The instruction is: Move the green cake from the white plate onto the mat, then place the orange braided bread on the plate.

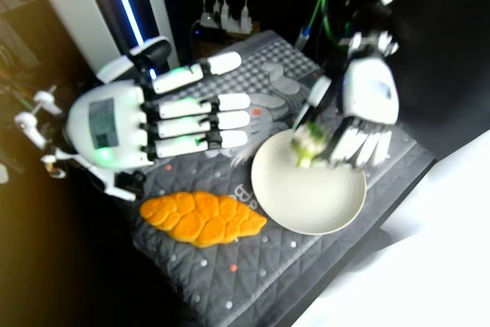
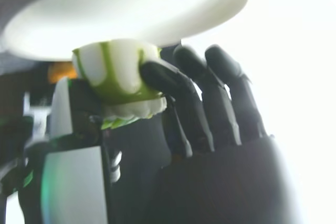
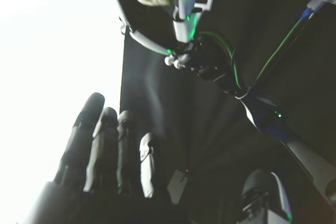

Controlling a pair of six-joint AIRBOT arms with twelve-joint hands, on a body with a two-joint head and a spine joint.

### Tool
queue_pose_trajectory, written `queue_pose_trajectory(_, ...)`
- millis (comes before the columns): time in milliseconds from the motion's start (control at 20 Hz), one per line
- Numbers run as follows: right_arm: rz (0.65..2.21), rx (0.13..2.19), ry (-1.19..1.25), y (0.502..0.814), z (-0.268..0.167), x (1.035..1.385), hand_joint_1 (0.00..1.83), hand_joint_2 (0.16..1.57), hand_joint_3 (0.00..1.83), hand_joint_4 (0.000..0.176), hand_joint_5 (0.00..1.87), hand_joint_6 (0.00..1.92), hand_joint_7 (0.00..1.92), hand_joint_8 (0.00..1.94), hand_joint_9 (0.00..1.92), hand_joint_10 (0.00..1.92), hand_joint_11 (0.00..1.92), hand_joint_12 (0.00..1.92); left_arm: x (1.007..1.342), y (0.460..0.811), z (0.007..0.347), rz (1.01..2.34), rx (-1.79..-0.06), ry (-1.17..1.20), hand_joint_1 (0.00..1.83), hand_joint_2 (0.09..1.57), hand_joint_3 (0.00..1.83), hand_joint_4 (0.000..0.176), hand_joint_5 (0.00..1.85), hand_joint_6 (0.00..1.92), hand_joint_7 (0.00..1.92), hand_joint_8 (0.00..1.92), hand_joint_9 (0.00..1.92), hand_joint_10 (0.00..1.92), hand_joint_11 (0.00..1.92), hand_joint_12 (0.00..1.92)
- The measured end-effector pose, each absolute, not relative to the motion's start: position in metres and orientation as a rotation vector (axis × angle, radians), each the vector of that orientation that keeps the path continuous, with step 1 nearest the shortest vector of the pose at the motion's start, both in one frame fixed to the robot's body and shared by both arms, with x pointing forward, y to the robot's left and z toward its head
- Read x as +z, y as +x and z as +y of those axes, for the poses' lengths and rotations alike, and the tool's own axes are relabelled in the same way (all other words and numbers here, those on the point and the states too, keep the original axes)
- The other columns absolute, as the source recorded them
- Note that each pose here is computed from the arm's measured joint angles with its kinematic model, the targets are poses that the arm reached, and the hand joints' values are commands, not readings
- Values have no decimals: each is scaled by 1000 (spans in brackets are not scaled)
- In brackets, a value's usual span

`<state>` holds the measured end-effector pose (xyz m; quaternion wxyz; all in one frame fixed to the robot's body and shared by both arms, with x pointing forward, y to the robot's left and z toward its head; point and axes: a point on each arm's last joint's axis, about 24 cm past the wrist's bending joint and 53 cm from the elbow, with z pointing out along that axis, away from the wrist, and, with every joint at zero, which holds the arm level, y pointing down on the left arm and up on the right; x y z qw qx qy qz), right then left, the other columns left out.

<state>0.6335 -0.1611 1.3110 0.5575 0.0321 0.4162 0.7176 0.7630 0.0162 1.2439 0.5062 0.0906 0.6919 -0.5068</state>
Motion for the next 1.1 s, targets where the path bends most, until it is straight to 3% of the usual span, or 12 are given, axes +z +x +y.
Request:
queue_pose_trajectory(100,983,1693,73,633,-161,1311,172,776,0,176,0,0,150,4,102,4,0,555,1248,745,6,1658,-1284,273,1227,1060,0,59,1092,796,1114,781,825,924,347,1560)
queue_pose_trajectory(150,982,1693,75,633,-161,1311,197,790,2,176,0,0,161,6,109,6,0,559,1250,733,1,1653,-1305,315,1230,1055,0,53,1095,764,1133,787,884,905,405,1587)
queue_pose_trajectory(200,982,1692,76,634,-161,1311,188,784,0,176,0,0,154,2,101,2,0,557,1251,724,-3,1649,-1323,344,1228,1056,0,67,1094,817,1130,740,881,823,372,1554)
queue_pose_trajectory(350,979,1694,82,634,-162,1311,95,837,2,176,8,0,164,5,97,8,0,513,1249,697,-19,1637,-1397,423,1220,1072,1,62,1033,908,1117,773,883,797,381,1558)
queue_pose_trajectory(400,981,1694,80,634,-161,1311,18,865,4,176,1,0,150,1,90,2,0,455,1244,691,-22,1641,-1395,448,1226,1072,0,27,1005,912,1150,761,907,825,466,1533)
queue_pose_trajectory(500,980,1694,82,634,-162,1311,0,900,3,176,0,0,109,3,62,2,0,350,1233,676,-31,1638,-1366,531,1254,1040,0,0,1092,692,1222,722,962,831,562,1548)
queue_pose_trajectory(700,981,1698,81,633,-160,1311,0,941,4,176,0,0,80,5,36,3,0,246,1216,650,-41,1652,-1399,591,1260,998,0,24,1245,452,1318,490,1014,751,590,1519)
queue_pose_trajectory(750,981,1698,82,633,-160,1311,0,943,5,176,0,0,64,0,29,0,0,250,1208,645,-42,1658,-1393,612,1118,1004,2,146,1236,520,1297,286,1017,747,581,1516)
queue_pose_trajectory(850,980,1700,87,633,-160,1311,0,919,0,176,0,0,75,1,47,4,0,321,1197,636,-48,1656,-1357,668,1054,1050,4,175,1116,749,1318,143,1003,747,620,1453)
queue_pose_trajectory(900,979,1703,87,632,-160,1311,0,911,0,176,0,0,76,1,49,4,0,330,1195,631,-51,1651,-1351,689,1213,1054,0,11,1213,477,1170,744,974,810,617,1457)
queue_pose_trajectory(1050,983,1706,82,631,-158,1311,0,875,0,176,0,0,83,1,54,2,0,328,1183,628,-51,1672,-1339,697,1267,1038,0,0,1300,239,1106,994,882,1100,540,1536)
queue_pose_trajectory(1100,982,1706,84,631,-158,1311,0,873,0,176,0,0,87,3,58,3,0,329,1180,629,-51,1679,-1332,693,1121,1013,7,120,1254,462,1135,711,884,1079,529,1518)
